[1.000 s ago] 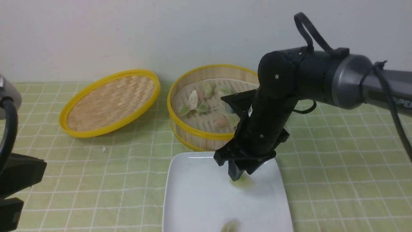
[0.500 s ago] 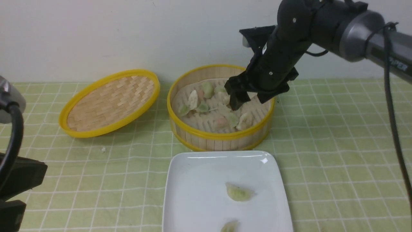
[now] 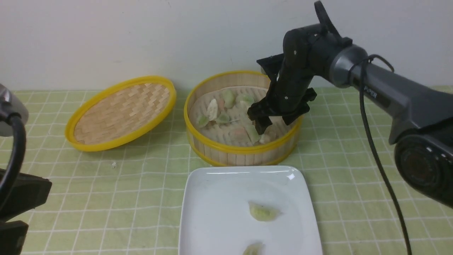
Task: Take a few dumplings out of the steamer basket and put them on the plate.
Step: Use the right arm to grab a dumpling from inside the steamer, then use the right arm to put the dumpling into the plate
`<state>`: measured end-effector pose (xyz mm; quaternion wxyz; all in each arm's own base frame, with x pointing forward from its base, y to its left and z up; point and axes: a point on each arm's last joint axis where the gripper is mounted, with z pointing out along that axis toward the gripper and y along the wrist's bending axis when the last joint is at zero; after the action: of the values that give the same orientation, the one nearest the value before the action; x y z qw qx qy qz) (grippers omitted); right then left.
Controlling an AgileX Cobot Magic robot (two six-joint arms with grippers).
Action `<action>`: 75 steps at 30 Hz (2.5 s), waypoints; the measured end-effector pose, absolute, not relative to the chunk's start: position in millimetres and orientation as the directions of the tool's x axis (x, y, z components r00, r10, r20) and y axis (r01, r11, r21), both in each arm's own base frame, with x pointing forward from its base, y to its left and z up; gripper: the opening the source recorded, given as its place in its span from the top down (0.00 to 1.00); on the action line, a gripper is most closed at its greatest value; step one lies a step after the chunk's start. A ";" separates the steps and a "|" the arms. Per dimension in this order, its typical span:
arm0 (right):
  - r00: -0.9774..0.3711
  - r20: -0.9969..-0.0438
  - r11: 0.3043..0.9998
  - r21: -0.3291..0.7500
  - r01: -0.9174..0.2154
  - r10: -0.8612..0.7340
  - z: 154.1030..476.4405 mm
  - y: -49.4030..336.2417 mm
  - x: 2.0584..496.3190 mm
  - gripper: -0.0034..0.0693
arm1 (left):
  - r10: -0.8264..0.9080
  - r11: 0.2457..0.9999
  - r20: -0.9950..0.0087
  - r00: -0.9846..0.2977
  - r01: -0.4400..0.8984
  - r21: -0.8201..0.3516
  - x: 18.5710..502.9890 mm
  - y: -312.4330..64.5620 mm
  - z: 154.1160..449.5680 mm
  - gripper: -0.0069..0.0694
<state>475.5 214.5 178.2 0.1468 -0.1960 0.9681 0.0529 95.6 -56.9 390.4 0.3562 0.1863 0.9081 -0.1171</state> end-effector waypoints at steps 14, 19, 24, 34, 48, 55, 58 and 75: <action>-0.872 -0.329 0.907 0.093 -0.411 -0.361 194.0 217.5 472.3 0.56 | 0.260 0.904 -0.679 -0.686 0.420 -0.078 94.7 -56.4 389.4 0.92; -0.834 -0.446 0.896 0.138 -0.422 -0.325 267.7 213.7 452.6 0.56 | 0.264 0.905 -0.671 -0.693 0.419 -0.077 94.1 -55.9 388.7 0.92; -0.810 -0.490 0.871 0.183 -0.457 -0.322 324.8 209.9 403.7 0.56 | 0.265 0.905 -0.671 -0.693 0.419 -0.076 94.1 -55.9 388.7 0.92; -0.836 -0.213 0.807 0.226 -0.546 -0.506 235.0 266.2 335.4 0.56 | 0.265 0.905 -0.670 -0.694 0.419 -0.076 94.0 -55.8 388.6 0.92; -0.833 -0.221 0.810 0.208 -0.549 -0.508 228.3 281.8 347.4 0.27 | 0.270 0.906 -0.658 -0.703 0.418 -0.075 93.1 -55.3 387.6 0.92; -0.742 -0.469 0.786 0.147 -0.600 -0.478 338.6 257.9 324.2 0.83 | 0.274 0.906 -0.648 -0.711 0.417 -0.074 92.3 -54.9 386.8 0.92; -0.689 -0.576 0.775 0.142 -0.615 -0.441 391.3 237.9 297.8 0.94 | 0.274 0.906 -0.648 -0.711 0.417 -0.074 92.3 -54.9 386.8 0.92; -0.125 -0.989 0.796 0.133 -0.591 0.073 425.9 40.4 53.4 0.97 | 0.228 0.898 -0.736 -0.637 0.430 -0.094 98.9 -59.8 394.8 0.92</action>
<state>53.4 40.4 425.9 0.6351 -0.1841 0.7032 0.2611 98.9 -59.8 394.8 0.3844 0.1840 0.8951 -0.1315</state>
